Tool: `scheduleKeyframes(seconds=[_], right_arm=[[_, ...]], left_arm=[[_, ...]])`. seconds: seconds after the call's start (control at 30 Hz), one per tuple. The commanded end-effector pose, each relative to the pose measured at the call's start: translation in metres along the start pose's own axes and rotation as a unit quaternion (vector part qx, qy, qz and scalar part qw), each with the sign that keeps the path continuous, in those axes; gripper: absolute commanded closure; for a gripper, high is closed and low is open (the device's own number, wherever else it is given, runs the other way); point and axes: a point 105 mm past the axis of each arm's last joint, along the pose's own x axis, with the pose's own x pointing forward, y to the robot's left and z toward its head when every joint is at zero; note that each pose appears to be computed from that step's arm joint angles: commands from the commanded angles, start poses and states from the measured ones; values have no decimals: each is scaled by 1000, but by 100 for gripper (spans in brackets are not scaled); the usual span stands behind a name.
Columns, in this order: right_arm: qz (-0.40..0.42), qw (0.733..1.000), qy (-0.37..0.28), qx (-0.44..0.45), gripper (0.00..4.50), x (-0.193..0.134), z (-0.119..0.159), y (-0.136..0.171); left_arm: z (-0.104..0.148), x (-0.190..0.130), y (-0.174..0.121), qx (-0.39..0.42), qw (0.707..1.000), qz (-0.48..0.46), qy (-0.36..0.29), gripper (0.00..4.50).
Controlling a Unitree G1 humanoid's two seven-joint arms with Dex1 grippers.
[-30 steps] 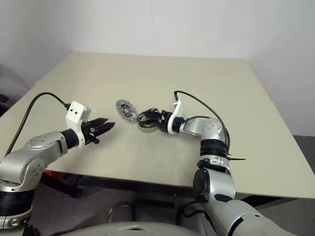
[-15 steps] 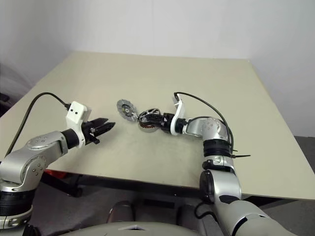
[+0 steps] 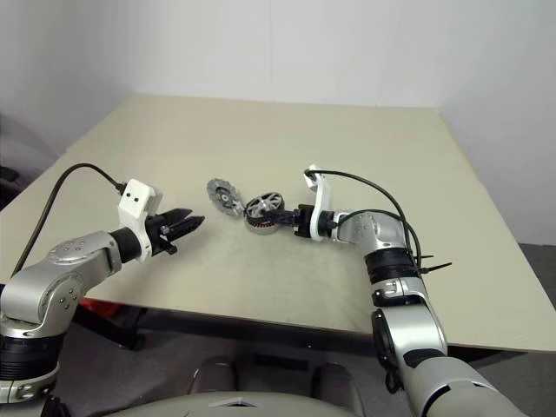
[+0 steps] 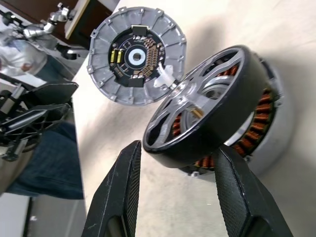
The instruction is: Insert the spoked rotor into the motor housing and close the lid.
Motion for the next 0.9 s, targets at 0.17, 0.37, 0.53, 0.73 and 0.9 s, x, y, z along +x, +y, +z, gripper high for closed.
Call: scheduleKeyframes(seconds=[0.17, 0.37, 0.53, 0.73, 0.9], right_arm=[[-17, 998, -1, -63, 195, -5, 10, -5], [-19, 997, -4, -75, 195, -7, 14, -7], [-26, 997, -14, -76, 195, -7, 17, -10], [-111, 978, -44, -171, 195, -9, 37, -26], [-128, 968, -43, -213, 195, -6, 39, -25]], left_arm=[[14, 1, 0, 17, 1000, -4, -23, 253], [12, 1, 0, 16, 1000, -4, -22, 253], [12, 1, 0, 16, 1000, -4, -22, 253], [12, 2, -1, 16, 1000, -5, -23, 253], [13, 2, 0, 16, 1000, -6, -23, 253]])
